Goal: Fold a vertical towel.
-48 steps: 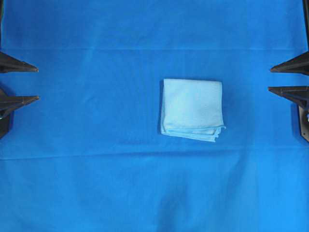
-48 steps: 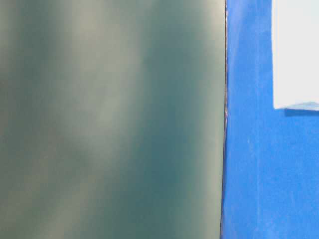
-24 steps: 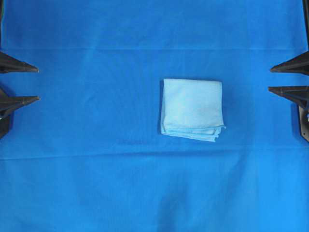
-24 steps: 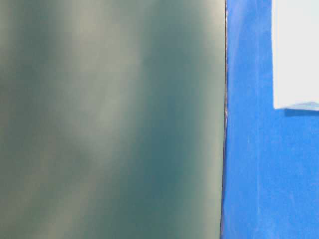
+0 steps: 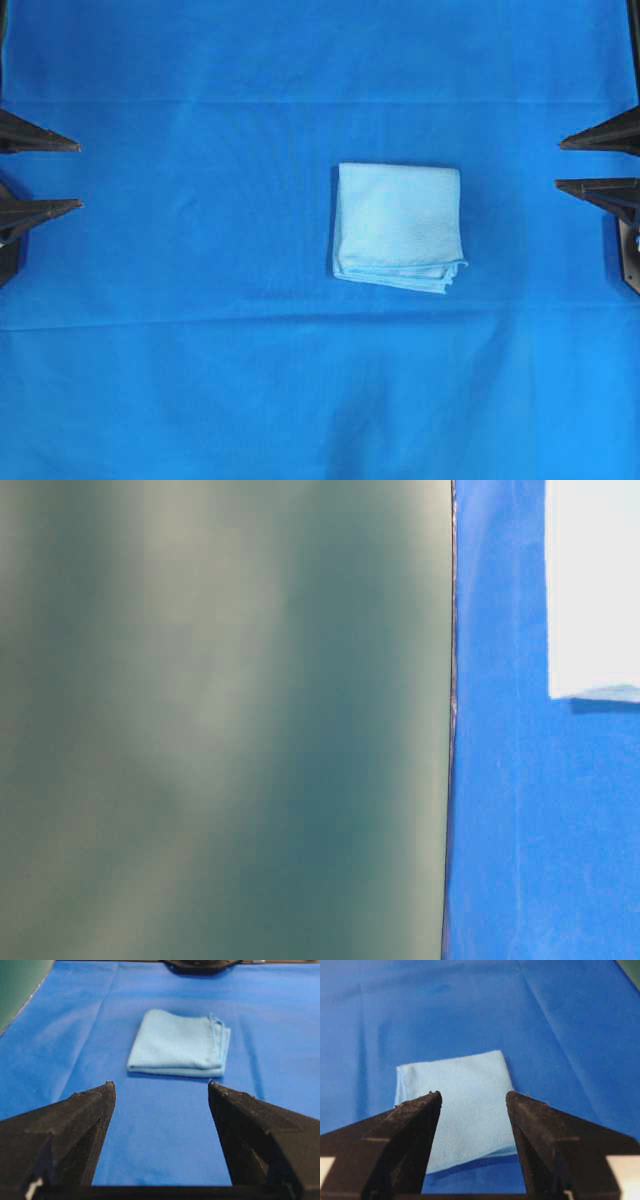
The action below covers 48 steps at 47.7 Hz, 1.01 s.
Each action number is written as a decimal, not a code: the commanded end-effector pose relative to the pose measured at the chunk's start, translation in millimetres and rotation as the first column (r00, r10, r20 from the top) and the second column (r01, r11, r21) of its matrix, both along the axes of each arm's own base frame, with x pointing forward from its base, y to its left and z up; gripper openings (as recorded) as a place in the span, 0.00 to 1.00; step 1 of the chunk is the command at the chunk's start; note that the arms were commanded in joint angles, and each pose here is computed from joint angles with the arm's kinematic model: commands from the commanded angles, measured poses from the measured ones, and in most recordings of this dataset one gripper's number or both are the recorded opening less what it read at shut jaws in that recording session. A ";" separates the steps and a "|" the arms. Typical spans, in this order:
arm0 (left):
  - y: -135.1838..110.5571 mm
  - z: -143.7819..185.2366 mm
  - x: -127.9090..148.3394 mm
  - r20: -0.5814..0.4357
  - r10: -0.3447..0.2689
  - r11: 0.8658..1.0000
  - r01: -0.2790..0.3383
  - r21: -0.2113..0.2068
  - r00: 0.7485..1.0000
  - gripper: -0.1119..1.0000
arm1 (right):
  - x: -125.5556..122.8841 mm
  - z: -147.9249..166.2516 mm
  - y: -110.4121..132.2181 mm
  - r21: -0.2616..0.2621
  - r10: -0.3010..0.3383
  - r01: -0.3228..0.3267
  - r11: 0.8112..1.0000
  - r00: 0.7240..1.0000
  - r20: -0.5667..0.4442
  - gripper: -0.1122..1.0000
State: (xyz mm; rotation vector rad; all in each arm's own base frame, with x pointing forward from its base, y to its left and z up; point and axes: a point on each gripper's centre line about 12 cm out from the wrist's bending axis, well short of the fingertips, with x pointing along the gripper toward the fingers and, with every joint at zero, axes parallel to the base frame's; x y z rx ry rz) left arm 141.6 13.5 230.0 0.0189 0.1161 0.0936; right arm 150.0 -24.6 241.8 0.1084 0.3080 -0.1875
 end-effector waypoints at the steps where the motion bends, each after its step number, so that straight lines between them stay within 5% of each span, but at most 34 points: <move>1: 0.5 3.3 0.9 0.006 0.003 1.000 -0.003 -0.001 1.000 0.74 | 2.0 4.7 -0.6 0.000 -0.002 0.002 1.000 1.000 0.009 0.64; 48: 0.5 3.5 0.9 0.008 0.003 1.000 -0.003 -0.002 1.000 0.74 | 2.0 4.6 -0.6 0.002 -0.003 0.003 1.000 1.000 0.008 0.64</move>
